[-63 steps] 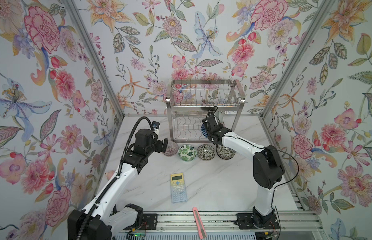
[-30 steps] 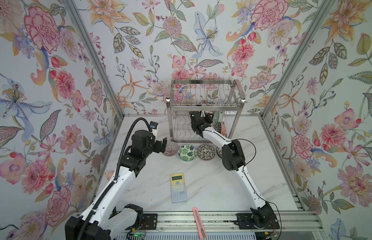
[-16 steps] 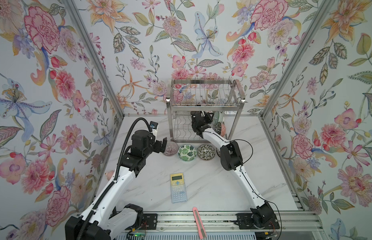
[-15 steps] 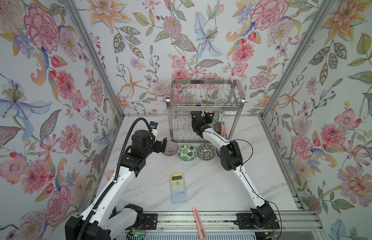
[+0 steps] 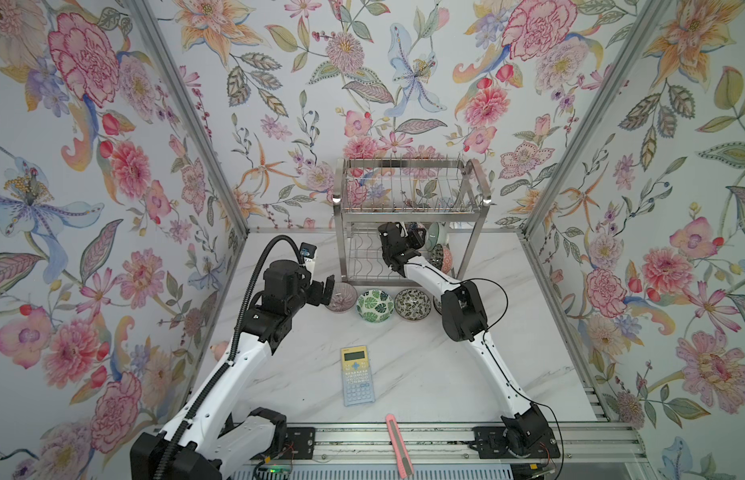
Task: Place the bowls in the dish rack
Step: 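Lower the blue bowl into a rack slot and open the right gripper, then withdraw the right gripper from the rack toward the table bowls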
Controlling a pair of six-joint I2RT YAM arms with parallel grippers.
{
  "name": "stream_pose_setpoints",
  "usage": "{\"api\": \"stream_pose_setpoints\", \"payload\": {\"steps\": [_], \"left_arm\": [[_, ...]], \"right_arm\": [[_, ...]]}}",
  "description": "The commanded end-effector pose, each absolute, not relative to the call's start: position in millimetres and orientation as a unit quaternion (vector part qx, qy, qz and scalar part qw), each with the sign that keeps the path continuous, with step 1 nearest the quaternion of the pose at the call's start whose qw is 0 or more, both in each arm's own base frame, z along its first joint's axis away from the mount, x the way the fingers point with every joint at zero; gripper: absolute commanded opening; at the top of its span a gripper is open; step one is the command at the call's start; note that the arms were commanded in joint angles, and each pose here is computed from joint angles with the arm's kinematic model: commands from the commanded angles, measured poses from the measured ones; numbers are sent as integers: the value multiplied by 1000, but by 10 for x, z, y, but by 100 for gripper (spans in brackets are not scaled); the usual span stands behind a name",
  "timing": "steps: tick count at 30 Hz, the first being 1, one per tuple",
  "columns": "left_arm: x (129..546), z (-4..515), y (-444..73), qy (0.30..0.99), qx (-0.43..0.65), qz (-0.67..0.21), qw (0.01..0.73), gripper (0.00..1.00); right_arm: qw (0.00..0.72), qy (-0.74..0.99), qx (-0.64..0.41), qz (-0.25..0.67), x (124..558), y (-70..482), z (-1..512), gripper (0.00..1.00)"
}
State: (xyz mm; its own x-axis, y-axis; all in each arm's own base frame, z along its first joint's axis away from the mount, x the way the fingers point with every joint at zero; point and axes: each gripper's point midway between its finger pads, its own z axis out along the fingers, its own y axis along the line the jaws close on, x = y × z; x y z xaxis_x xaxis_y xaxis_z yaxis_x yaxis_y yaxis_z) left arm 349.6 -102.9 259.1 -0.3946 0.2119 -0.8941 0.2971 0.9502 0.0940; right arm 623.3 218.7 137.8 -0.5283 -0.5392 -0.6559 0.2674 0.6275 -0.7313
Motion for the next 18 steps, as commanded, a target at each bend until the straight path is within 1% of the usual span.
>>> {"api": "stream_pose_setpoints", "payload": {"steps": [1,2,3,4,5,8,12,18], "left_arm": [[3490,2529,-1043,835,161,-46,525,99],[3491,2515,-1046,836,161,-47,523,99],[3491,2515,-1047,836,161,-47,523,99],[3494,2512,-1052,836,162,-48,522,99],[3495,2509,-1050,836,161,-47,522,99],[3499,2490,-1049,838,162,-46,520,99],[3502,2484,-1038,838,161,-43,519,99],[3514,2450,-1035,840,163,-39,516,99]], "right_arm": [[513,762,-57,-392,6143,2172,1975,60],[515,763,-62,-386,6117,2193,2016,71],[519,767,-76,-370,6096,2251,2068,85],[520,770,-86,-359,6061,2298,2093,94],[521,776,-100,-343,6018,2354,2111,99],[520,795,-142,-279,5855,2526,2065,99],[513,818,-173,-194,5596,2640,1972,99],[503,830,-200,-139,5239,2648,1838,99]]}}
